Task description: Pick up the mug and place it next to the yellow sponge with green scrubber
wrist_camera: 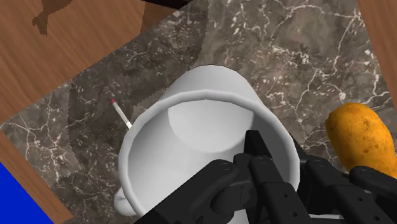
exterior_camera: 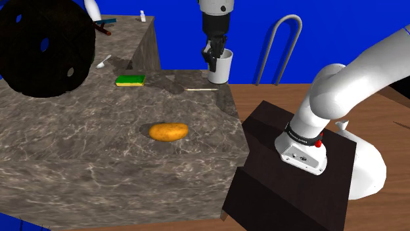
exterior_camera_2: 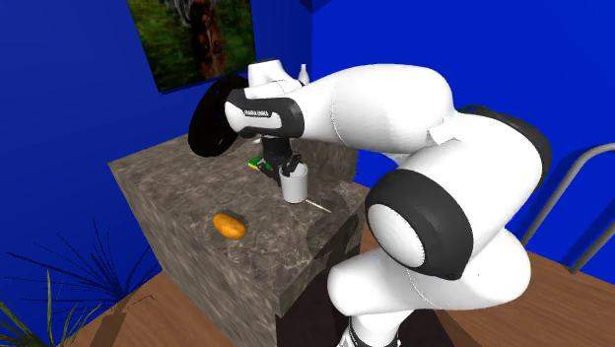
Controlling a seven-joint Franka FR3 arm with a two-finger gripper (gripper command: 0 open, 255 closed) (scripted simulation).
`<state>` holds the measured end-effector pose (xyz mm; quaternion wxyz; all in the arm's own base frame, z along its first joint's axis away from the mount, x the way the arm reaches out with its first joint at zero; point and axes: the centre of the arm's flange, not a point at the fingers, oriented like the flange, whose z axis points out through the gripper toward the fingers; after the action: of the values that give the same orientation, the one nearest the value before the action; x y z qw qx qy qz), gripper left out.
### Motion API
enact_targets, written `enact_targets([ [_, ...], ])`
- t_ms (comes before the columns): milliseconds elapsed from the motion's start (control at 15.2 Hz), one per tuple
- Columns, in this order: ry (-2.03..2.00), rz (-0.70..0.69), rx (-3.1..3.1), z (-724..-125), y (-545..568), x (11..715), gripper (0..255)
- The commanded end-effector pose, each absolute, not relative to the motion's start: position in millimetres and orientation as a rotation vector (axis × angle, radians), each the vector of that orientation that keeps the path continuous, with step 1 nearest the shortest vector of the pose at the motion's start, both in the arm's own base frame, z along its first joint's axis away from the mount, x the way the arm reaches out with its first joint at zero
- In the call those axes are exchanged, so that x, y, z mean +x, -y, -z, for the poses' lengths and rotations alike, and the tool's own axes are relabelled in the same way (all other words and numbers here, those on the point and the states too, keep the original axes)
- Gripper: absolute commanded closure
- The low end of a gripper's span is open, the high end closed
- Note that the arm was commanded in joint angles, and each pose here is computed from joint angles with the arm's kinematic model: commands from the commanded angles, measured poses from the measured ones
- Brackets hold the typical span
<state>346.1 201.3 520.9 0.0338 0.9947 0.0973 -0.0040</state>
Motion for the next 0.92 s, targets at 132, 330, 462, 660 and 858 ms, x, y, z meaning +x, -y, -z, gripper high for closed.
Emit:
enact_targets([
  [132, -0.300, 0.011, 3.059, -521, -202, 399, 255],
  [330, -0.300, 0.011, 3.059, -521, -203, 439, 255],
  [462, -0.300, 0.011, 3.059, -522, -204, 465, 255],
  [660, -0.300, 0.011, 3.059, -522, -205, 505, 255],
  [858, -0.300, 0.011, 3.059, -522, -206, 544, 255],
])
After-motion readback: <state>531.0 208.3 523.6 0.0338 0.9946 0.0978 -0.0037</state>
